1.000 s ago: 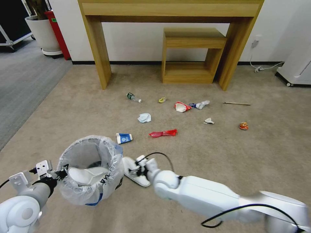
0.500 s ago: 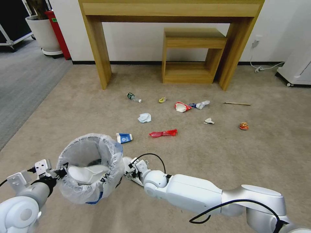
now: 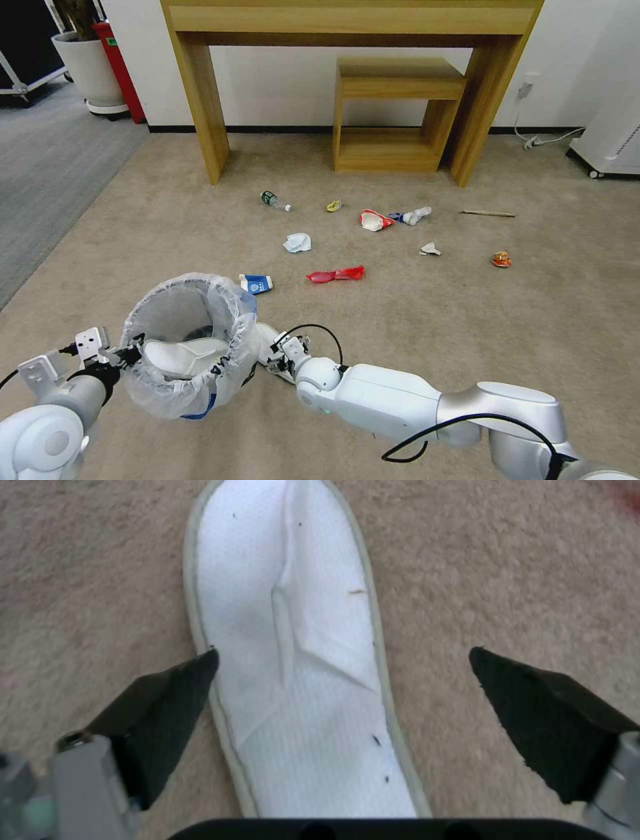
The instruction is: Pick up the trash bin and place the garbage on the floor into it.
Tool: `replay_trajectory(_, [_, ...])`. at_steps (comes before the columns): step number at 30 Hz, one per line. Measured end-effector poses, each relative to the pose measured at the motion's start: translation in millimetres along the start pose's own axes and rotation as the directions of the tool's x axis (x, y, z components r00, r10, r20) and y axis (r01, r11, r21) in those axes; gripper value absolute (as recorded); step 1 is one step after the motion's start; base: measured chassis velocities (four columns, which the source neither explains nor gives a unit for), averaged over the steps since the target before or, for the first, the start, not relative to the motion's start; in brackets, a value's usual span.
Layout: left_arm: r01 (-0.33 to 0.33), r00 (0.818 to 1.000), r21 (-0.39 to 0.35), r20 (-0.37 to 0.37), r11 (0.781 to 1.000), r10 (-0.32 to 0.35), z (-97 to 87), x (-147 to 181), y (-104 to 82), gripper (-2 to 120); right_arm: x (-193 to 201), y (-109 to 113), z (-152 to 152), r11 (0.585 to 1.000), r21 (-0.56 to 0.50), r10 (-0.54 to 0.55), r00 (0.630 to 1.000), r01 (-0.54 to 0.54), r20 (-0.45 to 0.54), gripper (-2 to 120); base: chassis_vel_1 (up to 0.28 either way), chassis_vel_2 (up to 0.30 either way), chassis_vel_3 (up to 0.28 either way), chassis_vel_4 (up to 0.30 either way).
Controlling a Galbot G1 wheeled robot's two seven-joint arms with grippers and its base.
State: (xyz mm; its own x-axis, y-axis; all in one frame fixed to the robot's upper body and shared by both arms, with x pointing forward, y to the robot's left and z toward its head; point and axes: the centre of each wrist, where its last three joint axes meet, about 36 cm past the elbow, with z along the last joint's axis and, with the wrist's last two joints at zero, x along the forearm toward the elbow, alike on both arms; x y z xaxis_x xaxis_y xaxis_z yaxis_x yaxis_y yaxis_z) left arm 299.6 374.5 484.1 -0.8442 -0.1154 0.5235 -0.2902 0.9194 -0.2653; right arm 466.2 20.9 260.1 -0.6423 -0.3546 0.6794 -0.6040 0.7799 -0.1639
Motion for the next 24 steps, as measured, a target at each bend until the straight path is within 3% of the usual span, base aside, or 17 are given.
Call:
replay_trajectory(18, [-0.018,1.0,0.006,0.017,1.0,0.018,-3.1,1,-3.0,1,-32,20,0,0.999,0.048,-0.02,0.999,0.018,0.042,89,0.0,0.0,0.0,0.0])
replay_trajectory(24, [-0.03,0.999,0.006,0.028,1.0,0.03,-4.3,7,-6.8,1,-41,25,1,0.998,0.062,-0.027,0.998,0.024,0.058,75,0.0,0.0,0.0,0.0])
